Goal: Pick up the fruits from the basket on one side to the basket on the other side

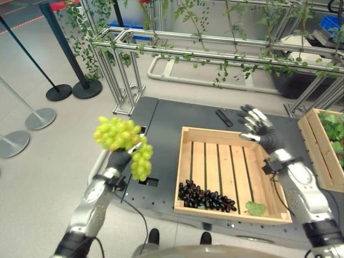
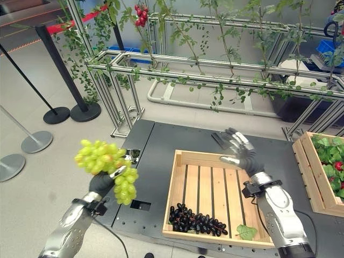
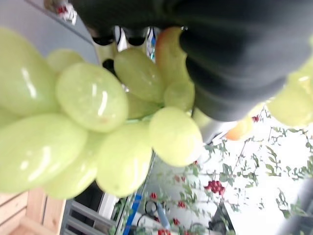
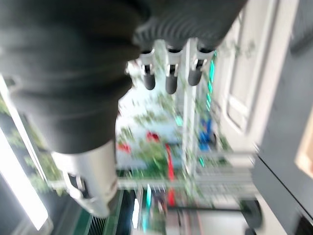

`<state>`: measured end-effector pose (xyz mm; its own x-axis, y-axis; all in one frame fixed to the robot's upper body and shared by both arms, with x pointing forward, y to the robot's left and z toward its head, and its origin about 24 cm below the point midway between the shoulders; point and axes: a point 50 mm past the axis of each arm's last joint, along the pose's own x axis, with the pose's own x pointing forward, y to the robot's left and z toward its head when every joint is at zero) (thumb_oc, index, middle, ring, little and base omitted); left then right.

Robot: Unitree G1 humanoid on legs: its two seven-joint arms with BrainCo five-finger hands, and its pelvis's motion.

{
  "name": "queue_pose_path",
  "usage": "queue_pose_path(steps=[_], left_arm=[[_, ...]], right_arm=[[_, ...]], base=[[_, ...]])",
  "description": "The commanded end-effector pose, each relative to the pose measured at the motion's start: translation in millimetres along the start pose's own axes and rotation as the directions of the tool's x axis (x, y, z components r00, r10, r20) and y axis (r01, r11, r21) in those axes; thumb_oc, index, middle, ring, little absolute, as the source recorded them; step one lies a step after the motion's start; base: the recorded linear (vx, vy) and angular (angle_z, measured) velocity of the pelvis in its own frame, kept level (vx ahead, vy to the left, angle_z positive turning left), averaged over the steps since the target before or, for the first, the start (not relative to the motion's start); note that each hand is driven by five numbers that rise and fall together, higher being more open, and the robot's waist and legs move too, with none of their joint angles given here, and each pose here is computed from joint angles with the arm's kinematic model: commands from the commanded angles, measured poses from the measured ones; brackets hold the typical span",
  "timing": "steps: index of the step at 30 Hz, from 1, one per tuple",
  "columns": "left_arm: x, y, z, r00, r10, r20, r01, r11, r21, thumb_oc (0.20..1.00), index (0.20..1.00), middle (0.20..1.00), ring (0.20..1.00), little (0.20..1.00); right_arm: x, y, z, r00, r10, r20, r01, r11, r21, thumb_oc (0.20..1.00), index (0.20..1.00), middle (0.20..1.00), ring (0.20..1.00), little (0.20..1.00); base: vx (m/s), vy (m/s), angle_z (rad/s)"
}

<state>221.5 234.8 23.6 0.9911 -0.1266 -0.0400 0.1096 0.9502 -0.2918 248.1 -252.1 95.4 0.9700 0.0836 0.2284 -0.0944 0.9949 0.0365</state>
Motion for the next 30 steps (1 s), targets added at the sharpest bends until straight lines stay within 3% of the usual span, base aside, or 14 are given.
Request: queue_pose_path(steps=[1, 7, 15, 30], left_arm=[[-5, 16, 41, 0.974, 0.053, 0.222, -0.076, 0.992, 0.098, 0.200, 0.200, 0.200, 0.200, 0.200], [-19, 34, 44, 0.939, 0.207, 0.274, -0.251, 0.958, 0.138, 0.200, 0.200, 0.200, 0.200, 0.200], [-22, 40, 44, 0.884, 0.328, 0.333, -0.385, 0.915, 0.122, 0.200, 0.200, 0.200, 0.200, 0.200], [-13, 41, 71, 0.817, 0.341, 0.466, -0.469, 0.863, 0.191, 0.200, 0.200, 0.200, 0.200, 0.200]], right_arm=[[-5, -17, 14, 0.979, -0.153, 0.135, 0.155, 0.988, -0.007, 1.000, 1.000, 1.000, 1.000, 1.000], [-9, -24, 2, 0.967, -0.237, 0.095, 0.241, 0.970, -0.036, 1.000, 1.000, 1.000, 1.000, 1.000], [-16, -28, -12, 0.961, -0.276, 0.024, 0.276, 0.951, -0.139, 1.000, 1.000, 1.000, 1.000, 1.000], [10, -9, -8, 0.979, -0.194, 0.056, 0.200, 0.969, -0.148, 1.000, 1.000, 1.000, 1.000, 1.000]], base=[[0.01, 0.031, -0.13], [-0.01, 0.037, -0.07], [0.00, 0.020, -0.06], [-0.12, 0.083, -0.33]])
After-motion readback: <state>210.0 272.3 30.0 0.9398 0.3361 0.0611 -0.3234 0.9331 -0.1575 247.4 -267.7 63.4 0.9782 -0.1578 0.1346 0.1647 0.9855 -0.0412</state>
